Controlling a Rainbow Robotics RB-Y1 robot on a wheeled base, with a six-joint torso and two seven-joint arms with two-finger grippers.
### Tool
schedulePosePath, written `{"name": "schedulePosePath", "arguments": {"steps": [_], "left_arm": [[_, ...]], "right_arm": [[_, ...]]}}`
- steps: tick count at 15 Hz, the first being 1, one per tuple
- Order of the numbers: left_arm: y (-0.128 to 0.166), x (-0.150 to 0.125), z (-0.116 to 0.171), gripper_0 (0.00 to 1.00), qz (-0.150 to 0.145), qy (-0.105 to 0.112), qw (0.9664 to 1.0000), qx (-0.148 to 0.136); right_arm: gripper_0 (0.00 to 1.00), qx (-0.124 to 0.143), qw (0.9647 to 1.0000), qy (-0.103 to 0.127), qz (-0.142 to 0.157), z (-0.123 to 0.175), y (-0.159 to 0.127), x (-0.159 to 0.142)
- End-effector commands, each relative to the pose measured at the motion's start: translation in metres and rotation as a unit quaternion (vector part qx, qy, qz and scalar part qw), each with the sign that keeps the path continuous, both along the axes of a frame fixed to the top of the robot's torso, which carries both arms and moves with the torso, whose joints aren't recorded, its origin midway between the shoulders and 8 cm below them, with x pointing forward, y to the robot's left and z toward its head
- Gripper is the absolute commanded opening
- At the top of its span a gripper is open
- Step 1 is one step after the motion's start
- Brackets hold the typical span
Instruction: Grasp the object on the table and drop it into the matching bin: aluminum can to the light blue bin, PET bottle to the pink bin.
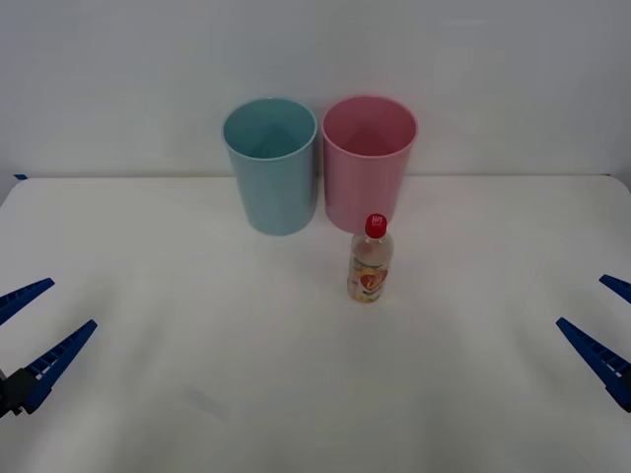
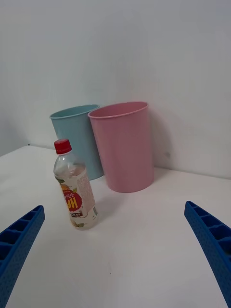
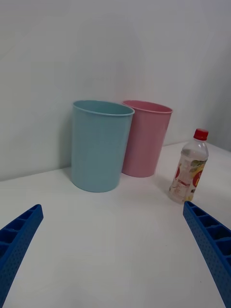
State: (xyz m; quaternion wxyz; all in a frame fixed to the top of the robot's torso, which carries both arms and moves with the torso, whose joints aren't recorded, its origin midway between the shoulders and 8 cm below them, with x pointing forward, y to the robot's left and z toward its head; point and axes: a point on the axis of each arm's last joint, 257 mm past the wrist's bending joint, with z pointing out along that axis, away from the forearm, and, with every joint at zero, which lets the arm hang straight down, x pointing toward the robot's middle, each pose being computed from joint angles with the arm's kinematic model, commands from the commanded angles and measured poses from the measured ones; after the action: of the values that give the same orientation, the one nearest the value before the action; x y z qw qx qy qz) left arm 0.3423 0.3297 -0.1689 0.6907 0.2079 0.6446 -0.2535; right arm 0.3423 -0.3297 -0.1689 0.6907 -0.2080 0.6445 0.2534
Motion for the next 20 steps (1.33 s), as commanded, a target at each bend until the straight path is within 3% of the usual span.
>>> {"name": "schedulePosePath", "arguments": {"steps": [1, 6, 12, 15, 17, 20], "left_arm": [[0.0, 0.0, 0.0, 1.0, 0.0, 0.0, 1.0, 0.0], [0.0, 0.0, 0.0, 1.0, 0.0, 0.0, 1.0, 0.0], [0.0, 0.0, 0.0, 1.0, 0.0, 0.0, 1.0, 0.0], [0.0, 0.0, 0.0, 1.0, 0.0, 0.0, 1.0, 0.0], [0.0, 0.0, 0.0, 1.0, 0.0, 0.0, 1.0, 0.0], [0.0, 0.0, 0.0, 1.0, 0.0, 0.0, 1.0, 0.0]], "right_arm": [[1.0, 0.0, 1.0, 0.0, 0.0, 0.0, 0.0, 0.0], [1.0, -0.02, 0.9998, 0.006, 0.0, -0.003, -0.002, -0.005], [1.0, -0.031, 0.9993, 0.011, 0.017, -0.017, 0.026, 0.011], [1.0, -0.042, 0.9988, -0.001, 0.025, -0.02, 0.046, 0.024], [1.0, -0.065, 0.9976, -0.02, 0.017, -0.025, 0.056, 0.035], [1.0, -0.062, 0.9979, -0.014, 0.014, -0.034, 0.074, 0.047]]}}
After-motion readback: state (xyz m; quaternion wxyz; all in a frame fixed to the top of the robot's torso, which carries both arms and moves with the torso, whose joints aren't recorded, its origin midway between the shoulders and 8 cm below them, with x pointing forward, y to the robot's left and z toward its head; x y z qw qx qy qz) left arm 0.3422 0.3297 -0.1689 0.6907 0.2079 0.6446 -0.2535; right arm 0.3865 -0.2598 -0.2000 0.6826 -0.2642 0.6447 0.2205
